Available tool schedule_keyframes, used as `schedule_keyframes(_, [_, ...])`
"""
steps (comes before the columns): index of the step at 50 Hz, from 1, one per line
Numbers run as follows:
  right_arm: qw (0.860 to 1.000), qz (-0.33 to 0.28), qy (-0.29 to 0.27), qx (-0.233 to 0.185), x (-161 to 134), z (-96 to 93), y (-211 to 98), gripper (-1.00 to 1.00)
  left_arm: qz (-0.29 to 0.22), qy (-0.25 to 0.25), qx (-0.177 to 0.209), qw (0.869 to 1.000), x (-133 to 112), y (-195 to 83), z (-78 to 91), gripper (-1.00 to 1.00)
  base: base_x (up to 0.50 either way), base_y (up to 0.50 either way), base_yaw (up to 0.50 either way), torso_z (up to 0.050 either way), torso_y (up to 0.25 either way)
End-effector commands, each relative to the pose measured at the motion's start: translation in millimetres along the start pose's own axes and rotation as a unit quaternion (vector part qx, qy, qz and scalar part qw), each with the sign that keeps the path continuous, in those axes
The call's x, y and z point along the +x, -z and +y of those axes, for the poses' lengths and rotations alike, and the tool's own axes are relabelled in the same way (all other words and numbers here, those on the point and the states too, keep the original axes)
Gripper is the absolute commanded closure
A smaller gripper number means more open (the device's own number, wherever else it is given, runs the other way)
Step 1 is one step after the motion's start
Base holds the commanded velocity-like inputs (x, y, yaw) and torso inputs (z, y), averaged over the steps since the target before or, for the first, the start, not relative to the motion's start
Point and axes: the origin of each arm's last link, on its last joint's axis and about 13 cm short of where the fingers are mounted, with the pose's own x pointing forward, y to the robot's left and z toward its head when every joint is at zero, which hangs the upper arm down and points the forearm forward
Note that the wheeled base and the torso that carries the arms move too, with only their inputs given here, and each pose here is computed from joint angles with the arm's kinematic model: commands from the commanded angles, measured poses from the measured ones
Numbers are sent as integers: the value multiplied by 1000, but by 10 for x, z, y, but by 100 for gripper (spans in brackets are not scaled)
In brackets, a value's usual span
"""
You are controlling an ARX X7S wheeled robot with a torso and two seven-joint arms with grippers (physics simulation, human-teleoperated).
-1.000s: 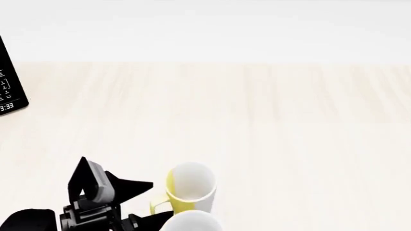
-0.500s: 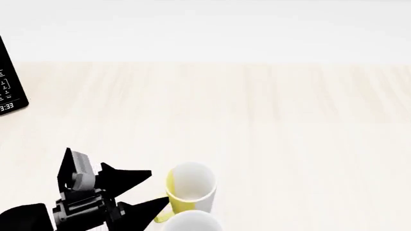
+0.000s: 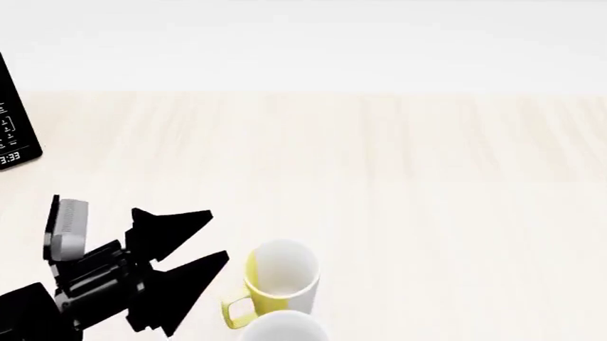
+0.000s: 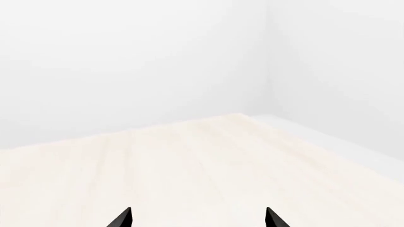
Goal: Put the yellow and white mug to the front of the white mug.
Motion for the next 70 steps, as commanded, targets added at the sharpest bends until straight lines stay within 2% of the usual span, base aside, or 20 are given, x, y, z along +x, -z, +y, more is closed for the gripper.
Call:
schedule_keyframes(1, [1000, -10, -2, 2, -23, 5, -48, -100, -44, 12, 51, 998, -91, -168, -295, -100, 0, 0, 0, 0, 0])
schedule_keyframes(13, [1000, -27, -7, 3, -50, 26, -99, -100, -171, -58, 156, 971, -393, -227, -1030, -100, 0, 0, 0, 0, 0])
schedule_keyframes(22, [999, -42, -8, 1, -51, 49, -142, -100, -230, -134, 190, 945, -534, -139, -1303, -100, 0, 0, 0, 0, 0])
schedule_keyframes(23, [999, -42, -8, 1, -48, 52, -142, -100, -239, -163, 218, 932, -539, -128, -1323, -100, 0, 0, 0, 0, 0])
schedule_keyframes(27, [999, -43, -11, -2, -48, 64, -141, -100, -284, -222, 219, 907, -555, -101, -1434, -100, 0, 0, 0, 0, 0])
schedule_keyframes(34, [999, -49, -4, -3, -52, 67, -160, -100, -334, -266, 216, 878, -569, -119, -1620, -100, 0, 0, 0, 0, 0])
schedule_keyframes(39, [998, -68, -6, -11, -72, 94, -215, -100, -385, -346, 220, 827, -633, -100, -1675, -100, 0, 0, 0, 0, 0])
schedule_keyframes(41, [997, -70, -7, -12, -77, 99, -219, -100, -387, -349, 212, 827, -639, -91, -1687, -100, 0, 0, 0, 0, 0])
schedule_keyframes(42, [997, -75, -9, -13, -81, 108, -228, -100, -399, -372, 224, 808, -647, -88, -1711, -100, 0, 0, 0, 0, 0])
schedule_keyframes(43, [997, -77, -8, -15, -84, 113, -232, -100, -403, -368, 218, 809, -647, -84, -1735, -100, 0, 0, 0, 0, 0])
schedule_keyframes(44, [997, -81, -9, -14, -89, 118, -242, -100, -415, -387, 236, 788, -658, -80, -1771, -100, 0, 0, 0, 0, 0])
schedule_keyframes(45, [996, -87, -8, -14, -92, 123, -252, -100, -414, -377, 229, 796, -658, -64, -1803, -100, 0, 0, 0, 0, 0])
schedule_keyframes(50, [994, -109, -2, -20, -112, 138, -296, -100, -429, -397, 235, 776, -676, -27, -1832, -100, 0, 0, 0, 0, 0])
schedule_keyframes(53, [991, -131, 8, -16, -127, 136, -330, -100, -455, -438, 244, 736, -728, 6, -1864, -100, 0, 0, 0, 0, 0])
schedule_keyframes(54, [991, -132, 9, -15, -128, 138, -329, -100, -451, -432, 245, 742, -725, 19, -1875, -100, 0, 0, 0, 0, 0])
schedule_keyframes(55, [990, -139, 12, -16, -132, 149, -332, -100, -462, -452, 246, 722, -742, 41, -1904, -100, 0, 0, 0, 0, 0])
schedule_keyframes(57, [987, -157, 22, -22, -143, 161, -344, -100, -467, -466, 254, 707, -746, 62, -1943, -100, 0, 0, 0, 0, 0])
schedule_keyframes(66, [977, -211, 31, -30, -211, 182, -367, -100, -463, -522, 254, 670, -748, 138, -1982, -100, 0, 0, 0, 0, 0])
schedule_keyframes(68, [976, -212, 29, -31, -207, 194, -353, -100, -474, -541, 278, 637, -760, 136, -2014, -100, 0, 0, 0, 0, 0])
schedule_keyframes(70, [976, -212, 28, -32, -208, 197, -354, -100, -494, -543, 279, 619, -783, 133, -2062, -100, 0, 0, 0, 0, 0])
